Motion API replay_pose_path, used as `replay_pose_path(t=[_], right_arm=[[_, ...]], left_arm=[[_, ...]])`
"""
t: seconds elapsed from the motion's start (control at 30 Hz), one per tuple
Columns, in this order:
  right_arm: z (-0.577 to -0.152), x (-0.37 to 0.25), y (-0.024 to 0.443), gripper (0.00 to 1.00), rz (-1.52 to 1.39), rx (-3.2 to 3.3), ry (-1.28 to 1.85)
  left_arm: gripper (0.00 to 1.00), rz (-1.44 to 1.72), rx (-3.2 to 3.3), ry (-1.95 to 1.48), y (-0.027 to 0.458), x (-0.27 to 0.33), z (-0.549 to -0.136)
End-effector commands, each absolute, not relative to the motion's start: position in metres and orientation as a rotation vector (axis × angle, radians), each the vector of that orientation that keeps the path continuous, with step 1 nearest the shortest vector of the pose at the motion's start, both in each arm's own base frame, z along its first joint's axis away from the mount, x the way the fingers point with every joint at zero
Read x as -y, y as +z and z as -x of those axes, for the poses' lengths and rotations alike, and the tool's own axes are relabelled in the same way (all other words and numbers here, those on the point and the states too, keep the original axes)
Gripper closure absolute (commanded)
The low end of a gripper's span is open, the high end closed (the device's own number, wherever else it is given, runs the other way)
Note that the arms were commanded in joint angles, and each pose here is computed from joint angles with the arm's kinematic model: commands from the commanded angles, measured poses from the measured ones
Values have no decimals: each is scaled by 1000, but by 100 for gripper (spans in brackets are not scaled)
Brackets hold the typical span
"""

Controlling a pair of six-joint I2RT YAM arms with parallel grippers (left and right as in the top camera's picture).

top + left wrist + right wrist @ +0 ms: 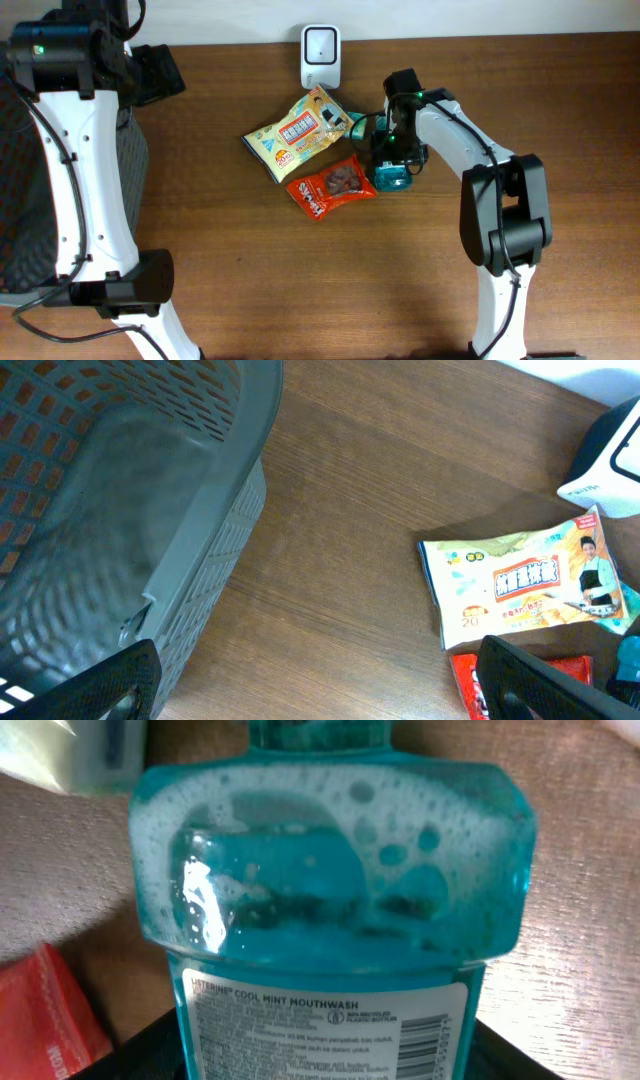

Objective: Scan the item barcode
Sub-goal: 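Lift the teal Listerine bottle and turn its label upward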

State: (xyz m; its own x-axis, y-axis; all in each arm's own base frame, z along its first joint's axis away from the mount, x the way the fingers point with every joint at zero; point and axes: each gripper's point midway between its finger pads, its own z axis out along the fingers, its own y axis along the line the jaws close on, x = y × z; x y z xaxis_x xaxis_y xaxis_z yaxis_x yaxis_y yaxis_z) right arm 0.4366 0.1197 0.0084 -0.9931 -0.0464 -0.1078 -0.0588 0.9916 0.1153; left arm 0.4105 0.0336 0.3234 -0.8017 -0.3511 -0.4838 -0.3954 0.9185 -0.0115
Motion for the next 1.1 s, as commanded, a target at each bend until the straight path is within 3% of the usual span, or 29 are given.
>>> replay_pose_path(t=[0.0,0.33,0.4,0.43,0.6,0.97,1.07], right_arm=[[-440,-121,30,35,75,-3036,167],[-431,-119,36,23,79,-3078,153],[-429,-107,36,18,123,-3066,-93],[-428,-98,42,16,113,-3001,-391],[-432,-136,58,7,268,-2799,-639],[-433,-105,25,9,140,-2899,-566],[-430,-105,15,13,140,-2904,-559]], left_arm=[[1,532,-2567,119,331,-35,-407],[1,532,-2567,119,331,-35,-407],[1,532,-2567,119,331,-35,-407],[1,532,-2567,119,331,-35,-407],[1,533,-2567,119,331,-35,-407],[1,532,-2567,119,331,-35,-407],[1,532,-2567,119,331,-35,-407]])
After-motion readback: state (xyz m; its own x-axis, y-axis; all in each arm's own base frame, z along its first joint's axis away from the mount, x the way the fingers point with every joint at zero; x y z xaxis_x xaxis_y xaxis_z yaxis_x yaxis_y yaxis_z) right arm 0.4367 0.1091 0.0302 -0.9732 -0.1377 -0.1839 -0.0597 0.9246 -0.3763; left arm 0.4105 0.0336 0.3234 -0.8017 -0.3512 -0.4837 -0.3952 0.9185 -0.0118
